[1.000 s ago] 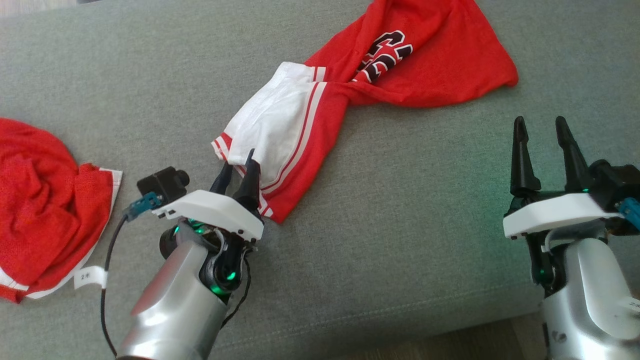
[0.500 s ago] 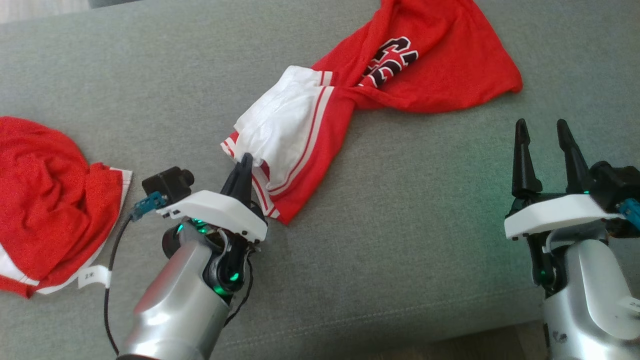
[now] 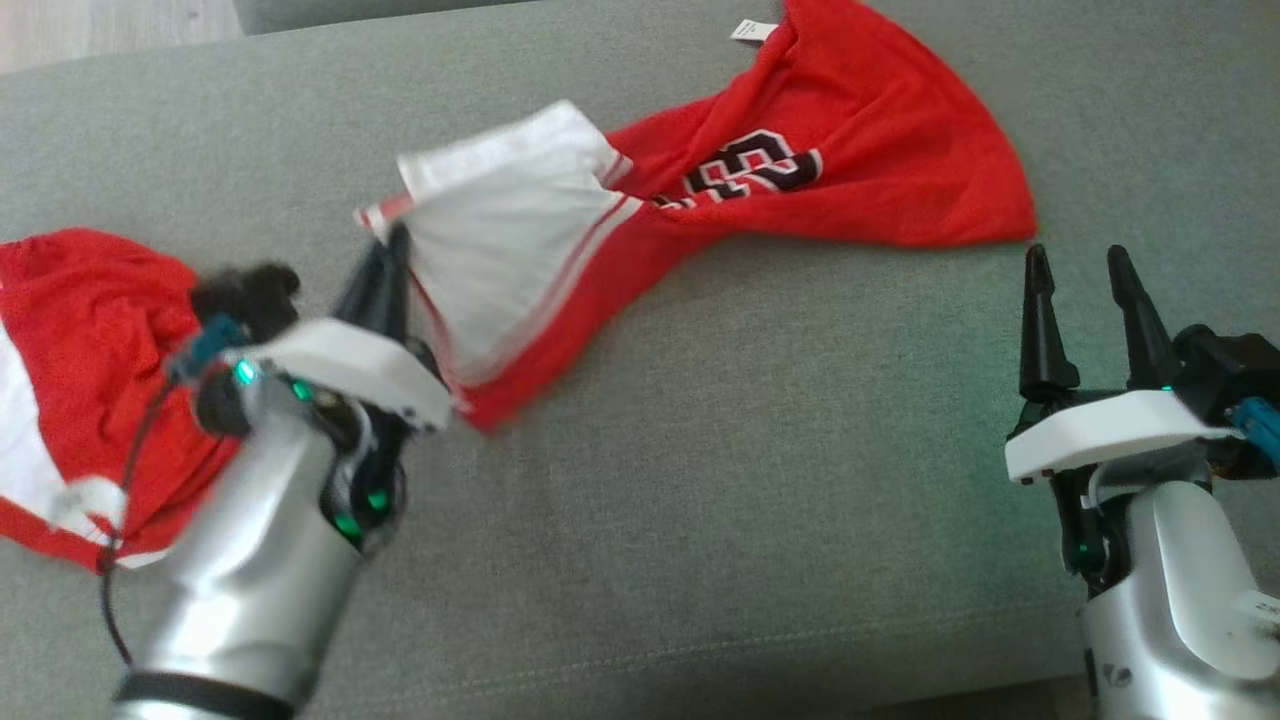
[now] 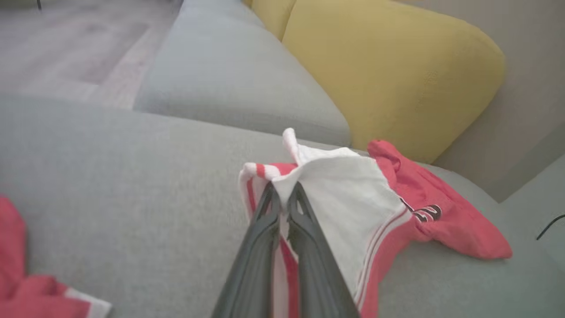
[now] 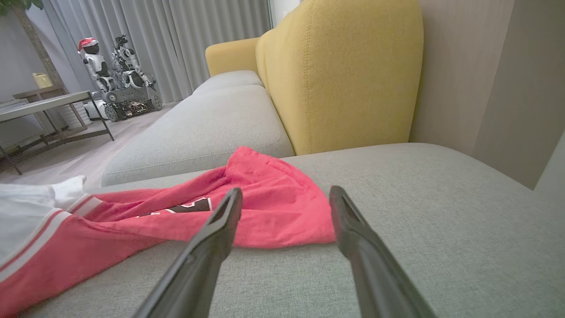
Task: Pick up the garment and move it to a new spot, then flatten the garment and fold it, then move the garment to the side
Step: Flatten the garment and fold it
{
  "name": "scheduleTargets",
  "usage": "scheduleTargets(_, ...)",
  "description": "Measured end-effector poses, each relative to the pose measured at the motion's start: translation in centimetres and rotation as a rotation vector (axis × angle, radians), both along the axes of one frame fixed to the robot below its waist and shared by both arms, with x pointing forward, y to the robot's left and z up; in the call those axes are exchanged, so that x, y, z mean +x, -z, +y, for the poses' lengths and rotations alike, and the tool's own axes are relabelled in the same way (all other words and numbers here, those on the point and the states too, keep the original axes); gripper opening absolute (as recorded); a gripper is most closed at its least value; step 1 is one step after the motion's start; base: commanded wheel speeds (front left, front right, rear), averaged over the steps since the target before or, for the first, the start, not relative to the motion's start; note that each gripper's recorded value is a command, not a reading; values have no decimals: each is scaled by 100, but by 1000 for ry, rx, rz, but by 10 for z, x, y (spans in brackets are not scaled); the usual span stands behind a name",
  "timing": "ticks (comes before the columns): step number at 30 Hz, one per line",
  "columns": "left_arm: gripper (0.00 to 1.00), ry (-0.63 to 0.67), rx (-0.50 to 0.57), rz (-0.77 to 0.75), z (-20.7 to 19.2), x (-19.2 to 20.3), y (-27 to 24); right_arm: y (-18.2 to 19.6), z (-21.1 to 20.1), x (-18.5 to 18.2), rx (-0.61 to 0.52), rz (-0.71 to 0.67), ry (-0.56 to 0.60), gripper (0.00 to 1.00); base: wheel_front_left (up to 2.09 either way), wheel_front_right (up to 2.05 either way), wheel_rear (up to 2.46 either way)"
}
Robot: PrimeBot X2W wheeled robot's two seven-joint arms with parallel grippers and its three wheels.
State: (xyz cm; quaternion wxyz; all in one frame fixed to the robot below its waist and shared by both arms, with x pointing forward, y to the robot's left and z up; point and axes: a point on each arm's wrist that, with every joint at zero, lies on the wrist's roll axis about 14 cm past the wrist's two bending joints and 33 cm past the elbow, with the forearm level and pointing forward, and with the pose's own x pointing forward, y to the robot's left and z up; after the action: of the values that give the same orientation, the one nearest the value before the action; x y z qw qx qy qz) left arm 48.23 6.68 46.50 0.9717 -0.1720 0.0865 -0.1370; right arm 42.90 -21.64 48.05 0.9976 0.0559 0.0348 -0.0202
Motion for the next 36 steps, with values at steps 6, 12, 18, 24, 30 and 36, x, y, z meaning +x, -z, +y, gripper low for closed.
scheduleTargets(6,0,111,140,-175,-11,7,-39,0,4,-1,10,2,-11,100,0,0,0)
scheduleTargets(12,0,248,198,-135,-40,-36,-5,3,5,-2,23,7,-10,100,0,0,0)
scheduleTargets(18,49,304,194,-13,-50,-87,37,3,7,0,28,5,-12,100,0,0,0)
scheduleTargets(24,100,202,182,-15,-30,-75,30,3,13,1,31,5,-29,100,0,0,0)
scheduleTargets(30,100,97,122,-51,-11,-61,8,-1,17,0,31,-5,-40,100,0,0,0)
scheduleTargets(36,100,4,6,-76,0,-70,-11,5,16,-13,34,12,-34,100,0,0,0)
